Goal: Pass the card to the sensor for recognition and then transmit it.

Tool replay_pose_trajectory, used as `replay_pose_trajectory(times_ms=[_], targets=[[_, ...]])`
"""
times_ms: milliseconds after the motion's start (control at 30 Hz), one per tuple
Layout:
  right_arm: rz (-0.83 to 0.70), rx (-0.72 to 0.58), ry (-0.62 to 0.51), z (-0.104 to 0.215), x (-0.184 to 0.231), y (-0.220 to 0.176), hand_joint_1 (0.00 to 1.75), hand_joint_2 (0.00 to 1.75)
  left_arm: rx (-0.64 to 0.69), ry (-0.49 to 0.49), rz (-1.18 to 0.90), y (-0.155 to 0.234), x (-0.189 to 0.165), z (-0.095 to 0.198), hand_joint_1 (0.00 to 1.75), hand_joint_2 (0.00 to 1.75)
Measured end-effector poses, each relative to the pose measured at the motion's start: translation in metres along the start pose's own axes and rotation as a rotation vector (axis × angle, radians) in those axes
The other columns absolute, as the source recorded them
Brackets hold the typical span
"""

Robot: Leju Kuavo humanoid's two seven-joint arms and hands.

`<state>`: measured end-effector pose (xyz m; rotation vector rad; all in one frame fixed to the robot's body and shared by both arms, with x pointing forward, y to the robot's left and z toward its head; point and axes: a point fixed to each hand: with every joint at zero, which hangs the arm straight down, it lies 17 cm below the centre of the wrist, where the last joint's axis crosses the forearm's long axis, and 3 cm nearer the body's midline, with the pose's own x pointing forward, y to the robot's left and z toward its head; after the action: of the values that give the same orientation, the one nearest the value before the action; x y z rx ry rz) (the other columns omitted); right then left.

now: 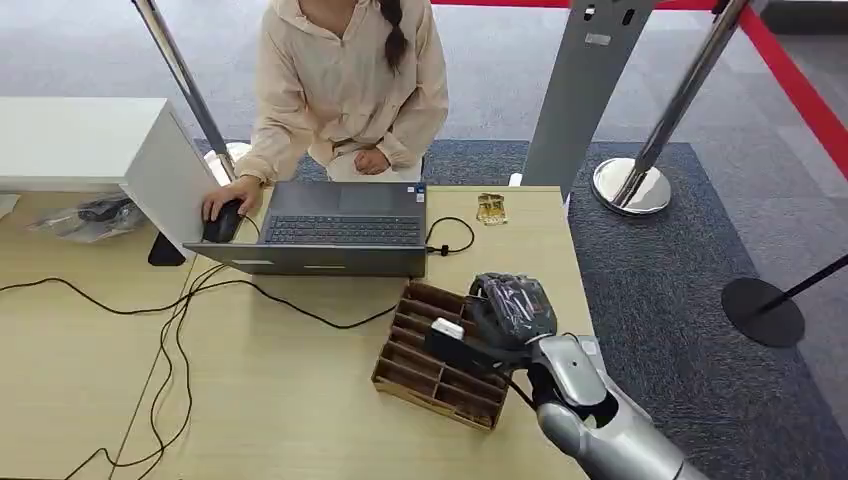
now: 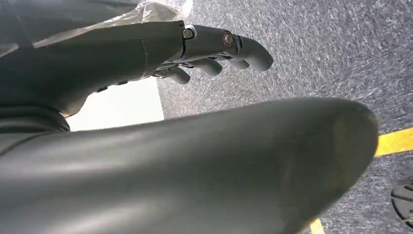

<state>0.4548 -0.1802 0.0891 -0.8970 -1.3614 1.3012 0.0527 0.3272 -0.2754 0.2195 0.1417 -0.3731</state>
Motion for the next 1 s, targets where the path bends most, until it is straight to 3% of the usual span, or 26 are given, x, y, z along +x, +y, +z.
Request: replay_pose_trajectory(times_ms=[433,1000], targets=[[0.024,-0.016,-0.002,0.0,0.001,-0.005,1.75,1.75,0.003,-0.007,-0.005,0.001,0.001,0.0,0.0,0.0],[0.079,-0.189,-0.074,-0.014,0.034,-0.106,1.75,1.75,-0.004,-0.006,-0.009,0.0,-0.001,0.0,0.0,0.0]])
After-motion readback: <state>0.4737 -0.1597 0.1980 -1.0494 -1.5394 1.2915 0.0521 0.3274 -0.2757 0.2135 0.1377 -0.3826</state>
